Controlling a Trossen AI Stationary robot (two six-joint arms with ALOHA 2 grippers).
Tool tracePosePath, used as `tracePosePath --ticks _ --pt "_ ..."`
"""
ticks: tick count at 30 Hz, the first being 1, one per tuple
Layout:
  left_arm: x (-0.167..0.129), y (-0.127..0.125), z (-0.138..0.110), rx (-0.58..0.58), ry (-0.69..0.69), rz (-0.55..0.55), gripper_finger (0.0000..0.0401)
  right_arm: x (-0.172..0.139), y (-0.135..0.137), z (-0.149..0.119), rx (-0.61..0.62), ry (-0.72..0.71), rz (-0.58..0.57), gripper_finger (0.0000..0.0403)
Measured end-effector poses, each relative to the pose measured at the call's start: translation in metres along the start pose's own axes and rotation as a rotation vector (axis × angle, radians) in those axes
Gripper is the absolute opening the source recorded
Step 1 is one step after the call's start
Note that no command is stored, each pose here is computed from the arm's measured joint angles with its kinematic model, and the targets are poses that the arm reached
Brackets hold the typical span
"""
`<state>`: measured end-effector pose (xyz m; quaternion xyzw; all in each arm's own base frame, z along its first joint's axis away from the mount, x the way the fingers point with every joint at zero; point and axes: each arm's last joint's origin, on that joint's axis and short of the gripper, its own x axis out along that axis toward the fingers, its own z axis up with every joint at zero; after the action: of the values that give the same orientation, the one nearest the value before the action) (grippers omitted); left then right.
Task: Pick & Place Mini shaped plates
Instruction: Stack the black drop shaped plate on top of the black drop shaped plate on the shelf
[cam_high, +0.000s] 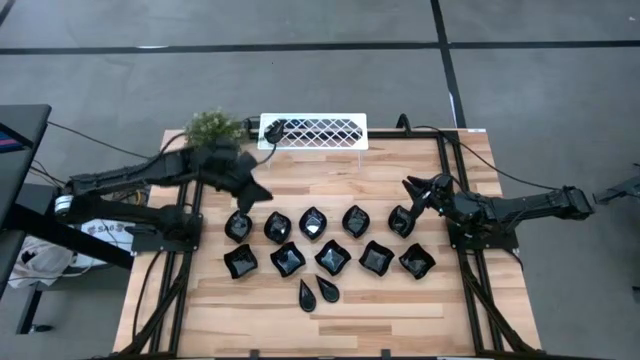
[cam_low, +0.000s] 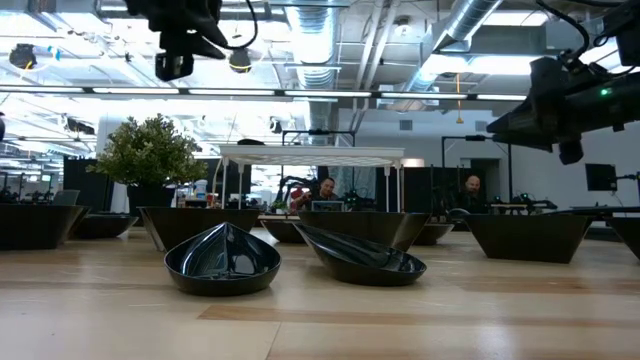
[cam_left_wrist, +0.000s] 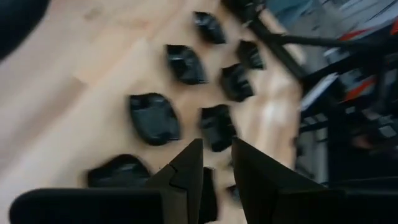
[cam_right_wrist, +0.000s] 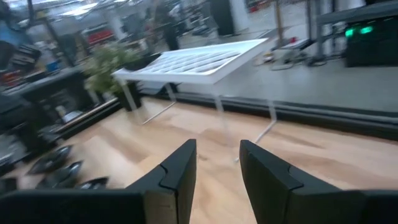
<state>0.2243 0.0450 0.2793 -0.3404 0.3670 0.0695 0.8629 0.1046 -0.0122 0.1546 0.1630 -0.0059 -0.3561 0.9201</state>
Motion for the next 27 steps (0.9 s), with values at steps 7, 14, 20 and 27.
tracePosePath --ticks 7,14,20,27 --pt "0.027 -0.023 -0.042 -0.063 -0.063 -0.069 0.0085 0.000 0.003 -0.001 0.000 0.049 0.111 0.0119" --pt "0.053 -0.053 -0.079 -0.036 -0.080 -0.087 0.0085 -0.001 0.005 -0.002 0.000 0.071 0.158 0.0119" --pt "0.078 -0.077 -0.108 -0.087 -0.036 -0.130 0.0085 -0.001 0.005 -0.002 0.000 0.072 0.160 0.0119" --pt "0.111 -0.102 -0.135 -0.211 0.054 -0.159 0.0085 -0.001 0.005 -0.002 -0.003 0.075 0.159 0.0119"
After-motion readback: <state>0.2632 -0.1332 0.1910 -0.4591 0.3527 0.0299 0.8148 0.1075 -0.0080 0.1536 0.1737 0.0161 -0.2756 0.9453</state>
